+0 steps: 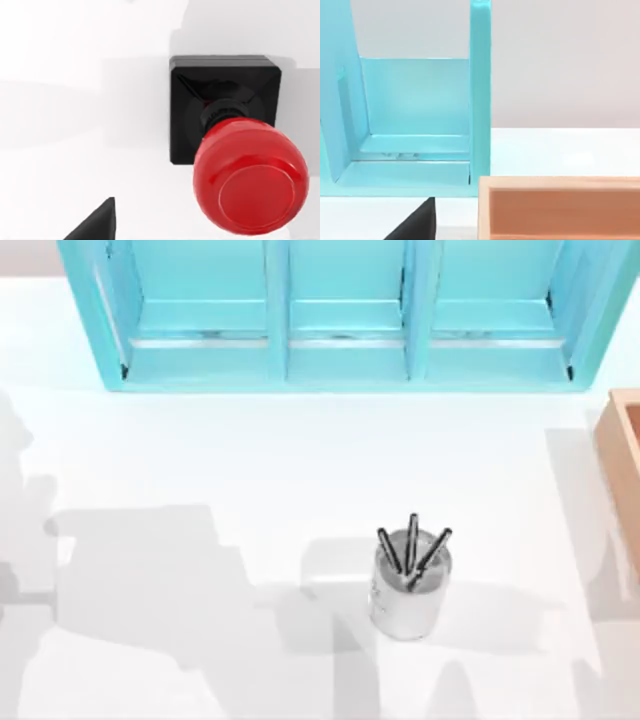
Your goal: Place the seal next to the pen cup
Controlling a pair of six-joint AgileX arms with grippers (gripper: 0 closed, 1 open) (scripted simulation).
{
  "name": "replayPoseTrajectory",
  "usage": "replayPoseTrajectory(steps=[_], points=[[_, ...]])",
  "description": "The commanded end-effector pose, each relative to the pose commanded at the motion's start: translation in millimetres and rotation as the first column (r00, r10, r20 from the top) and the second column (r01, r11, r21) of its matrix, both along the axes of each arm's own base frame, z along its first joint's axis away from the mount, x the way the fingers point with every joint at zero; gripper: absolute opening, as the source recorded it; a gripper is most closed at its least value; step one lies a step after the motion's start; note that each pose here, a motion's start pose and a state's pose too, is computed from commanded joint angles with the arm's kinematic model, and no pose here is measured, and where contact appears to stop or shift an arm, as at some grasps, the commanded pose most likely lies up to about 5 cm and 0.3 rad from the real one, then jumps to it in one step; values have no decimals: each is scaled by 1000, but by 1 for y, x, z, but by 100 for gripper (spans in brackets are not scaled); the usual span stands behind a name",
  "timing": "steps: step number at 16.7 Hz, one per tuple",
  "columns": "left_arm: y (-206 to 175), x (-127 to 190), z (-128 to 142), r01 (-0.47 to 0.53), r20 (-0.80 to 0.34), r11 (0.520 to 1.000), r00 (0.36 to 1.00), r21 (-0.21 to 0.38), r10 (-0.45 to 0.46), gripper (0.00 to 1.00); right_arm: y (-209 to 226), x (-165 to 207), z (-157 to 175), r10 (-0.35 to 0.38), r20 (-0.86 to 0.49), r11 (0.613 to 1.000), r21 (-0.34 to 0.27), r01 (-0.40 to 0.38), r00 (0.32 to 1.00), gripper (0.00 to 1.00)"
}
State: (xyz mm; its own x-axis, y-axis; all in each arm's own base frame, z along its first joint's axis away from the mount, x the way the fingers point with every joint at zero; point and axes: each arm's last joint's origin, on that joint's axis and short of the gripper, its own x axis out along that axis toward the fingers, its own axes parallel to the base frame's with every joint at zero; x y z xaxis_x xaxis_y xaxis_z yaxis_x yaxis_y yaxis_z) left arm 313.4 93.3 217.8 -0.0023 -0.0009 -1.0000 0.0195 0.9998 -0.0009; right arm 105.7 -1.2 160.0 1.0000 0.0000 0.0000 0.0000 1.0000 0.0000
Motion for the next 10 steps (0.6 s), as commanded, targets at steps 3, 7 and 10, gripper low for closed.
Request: replayPoseTrajectory(steps=[3,7,10], points=[[1,2,-37,1,11,1000,1000,3,-1,100,0,0,0,0,0,1000,0,0,1000,100],[0,-3,-68,0,2,1000,1000,1,0,100,0,0,0,0,0,1000,0,0,1000,100],[0,-3,-69,0,2,1000,1000,1,0,100,0,0,0,0,0,1000,0,0,1000,100]])
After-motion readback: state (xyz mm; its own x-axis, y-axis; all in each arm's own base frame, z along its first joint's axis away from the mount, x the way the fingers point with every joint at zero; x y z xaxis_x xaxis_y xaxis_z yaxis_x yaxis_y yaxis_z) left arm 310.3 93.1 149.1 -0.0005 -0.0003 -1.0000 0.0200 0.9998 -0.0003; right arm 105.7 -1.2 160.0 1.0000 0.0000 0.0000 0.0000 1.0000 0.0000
